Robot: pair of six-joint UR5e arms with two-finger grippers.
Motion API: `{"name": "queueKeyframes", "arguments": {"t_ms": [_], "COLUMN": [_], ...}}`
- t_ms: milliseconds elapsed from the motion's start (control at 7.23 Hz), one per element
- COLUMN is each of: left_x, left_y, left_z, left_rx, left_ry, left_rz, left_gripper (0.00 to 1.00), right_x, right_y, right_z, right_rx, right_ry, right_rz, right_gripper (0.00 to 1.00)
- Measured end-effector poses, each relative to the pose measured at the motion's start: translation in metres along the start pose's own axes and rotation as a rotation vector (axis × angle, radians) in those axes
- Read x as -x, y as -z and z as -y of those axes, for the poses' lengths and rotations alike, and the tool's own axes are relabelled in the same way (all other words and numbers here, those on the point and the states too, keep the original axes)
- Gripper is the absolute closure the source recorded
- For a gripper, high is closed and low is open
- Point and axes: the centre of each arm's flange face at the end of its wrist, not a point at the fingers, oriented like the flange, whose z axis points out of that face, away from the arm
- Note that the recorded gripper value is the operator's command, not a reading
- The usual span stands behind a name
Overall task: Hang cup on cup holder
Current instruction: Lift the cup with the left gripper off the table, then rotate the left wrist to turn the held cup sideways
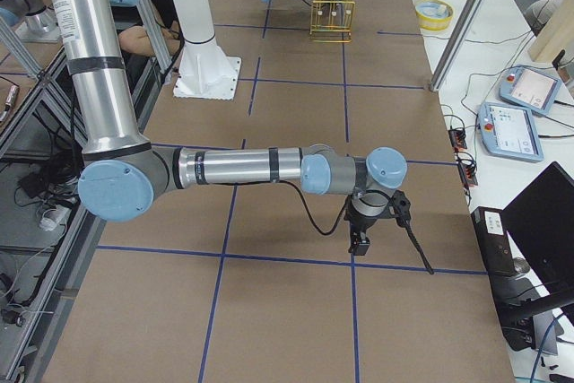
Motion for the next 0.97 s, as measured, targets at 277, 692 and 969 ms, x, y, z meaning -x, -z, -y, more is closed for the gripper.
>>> {"name": "queueKeyframes", "arguments": {"t_ms": [277,692,969], "left_x": [-0.006,0.012,0.027], "left_y": [-0.002,0.029,0.060], "left_z": [0.036,0.116,0.156], "left_rx": [0.026,0.110,0.141], "left_ry": [0.044,0.112,0.222], "left_rz": [-0.007,-0.153,-0.344], "left_gripper": [1.00,1.00,1.00], "right_x": [0.000,0.000,0.000], "right_y": [0.000,0.000,0.000], "right_z": [0.000,0.000,0.000], "right_rx": [0.000,0.000,0.000], "right_ry": [0.000,0.000,0.000], "right_rz": [0.000,0.000,0.000], "right_gripper": [0.00,0.00,0.00]}}
